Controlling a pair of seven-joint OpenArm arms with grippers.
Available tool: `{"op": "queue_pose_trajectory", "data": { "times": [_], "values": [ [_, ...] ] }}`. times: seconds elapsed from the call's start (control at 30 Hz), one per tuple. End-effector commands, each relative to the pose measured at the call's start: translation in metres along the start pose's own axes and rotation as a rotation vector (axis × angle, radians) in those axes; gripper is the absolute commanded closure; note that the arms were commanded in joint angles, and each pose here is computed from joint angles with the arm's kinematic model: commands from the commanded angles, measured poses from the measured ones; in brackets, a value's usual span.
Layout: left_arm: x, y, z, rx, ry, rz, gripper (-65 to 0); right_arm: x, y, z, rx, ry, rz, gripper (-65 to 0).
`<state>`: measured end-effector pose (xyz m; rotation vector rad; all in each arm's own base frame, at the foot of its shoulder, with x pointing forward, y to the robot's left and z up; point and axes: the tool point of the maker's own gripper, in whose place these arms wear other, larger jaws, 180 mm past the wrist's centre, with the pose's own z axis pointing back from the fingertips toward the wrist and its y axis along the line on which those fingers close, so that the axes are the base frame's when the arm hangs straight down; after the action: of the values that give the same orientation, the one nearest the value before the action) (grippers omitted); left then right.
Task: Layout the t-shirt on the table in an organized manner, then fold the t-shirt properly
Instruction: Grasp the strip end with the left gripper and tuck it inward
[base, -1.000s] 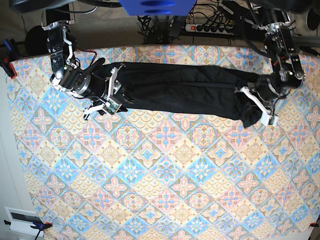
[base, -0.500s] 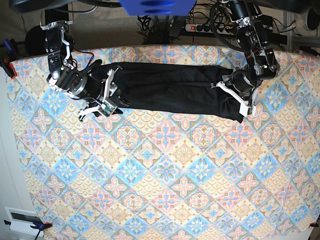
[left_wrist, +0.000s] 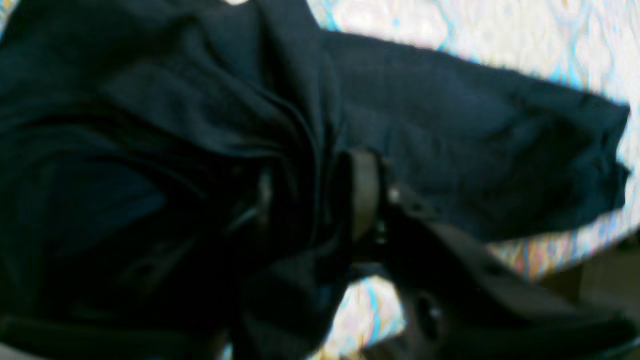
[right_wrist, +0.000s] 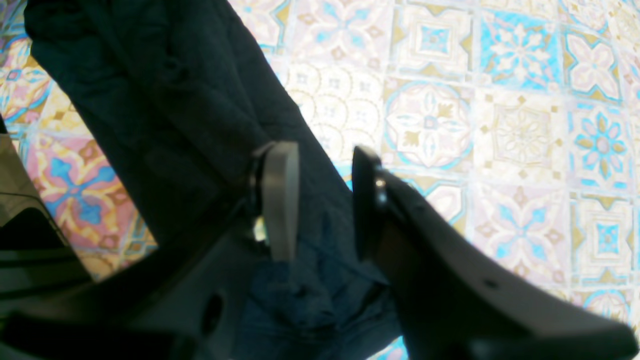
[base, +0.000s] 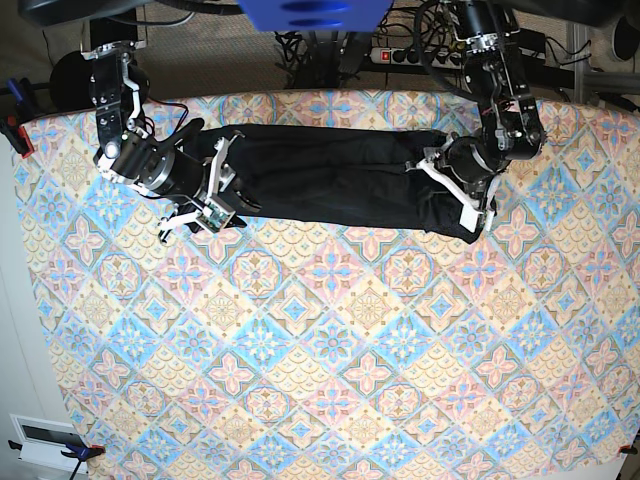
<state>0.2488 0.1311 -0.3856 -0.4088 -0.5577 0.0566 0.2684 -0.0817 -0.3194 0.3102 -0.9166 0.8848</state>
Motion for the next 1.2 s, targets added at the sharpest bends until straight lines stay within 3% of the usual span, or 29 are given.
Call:
{"op": "queue_pose_trajectory", "data": {
  "times": [0.0, 0.07, 0.17, 0.27, 0.37, 0.57, 0.77, 1.0, 1.17],
  "values": [
    [0.016, -0.007, 0.009, -0.042, -0.059, -0.014, -24.9, 0.013, -0.003, 0.004, -0.006, -0.047, 0.018, -17.5],
    [0.028, -0.02, 0.021, -0.141, -0.109, 0.001, -29.5, 0.013, -0.003, 0.004, -0.006, -0.047, 0.018, -17.5],
    [0.046, -0.028, 0.044, -0.252, -0.194, 0.038, -30.7, 0.013, -0.003, 0.004, -0.006, -0.047, 0.018, -17.5],
    [0.064, -0.002, 0.067, -0.227, -0.291, 0.095, -30.7, 0.014, -0.003, 0.004, -0.006, -0.048, 0.017, -17.5],
    [0.065, 0.024, 0.081, -0.16, -0.326, 0.131, -30.7, 0.014, -0.003, 0.004, -0.006, -0.048, 0.017, -17.5],
    [0.052, 0.057, 0.099, -0.053, -0.253, 0.059, -30.7, 0.014, -0.003, 0.004, -0.006, -0.048, 0.017, -17.5],
    [0.029, 0.083, 0.087, 0.035, -0.179, 0.096, -30.7, 0.014, -0.003, 0.004, -0.005, -0.049, 0.018, -17.5],
    [-0.004, 0.029, 0.042, -0.101, -0.033, 0.047, -30.7, 0.014, -0.003, 0.004, -0.005, -0.049, 0.018, -17.5],
    [-0.009, -0.023, 0.026, -0.231, -0.02, 0.033, -30.7, 0.014, -0.003, 0.004, -0.005, -0.049, 0.018, -17.5]
  ]
}}
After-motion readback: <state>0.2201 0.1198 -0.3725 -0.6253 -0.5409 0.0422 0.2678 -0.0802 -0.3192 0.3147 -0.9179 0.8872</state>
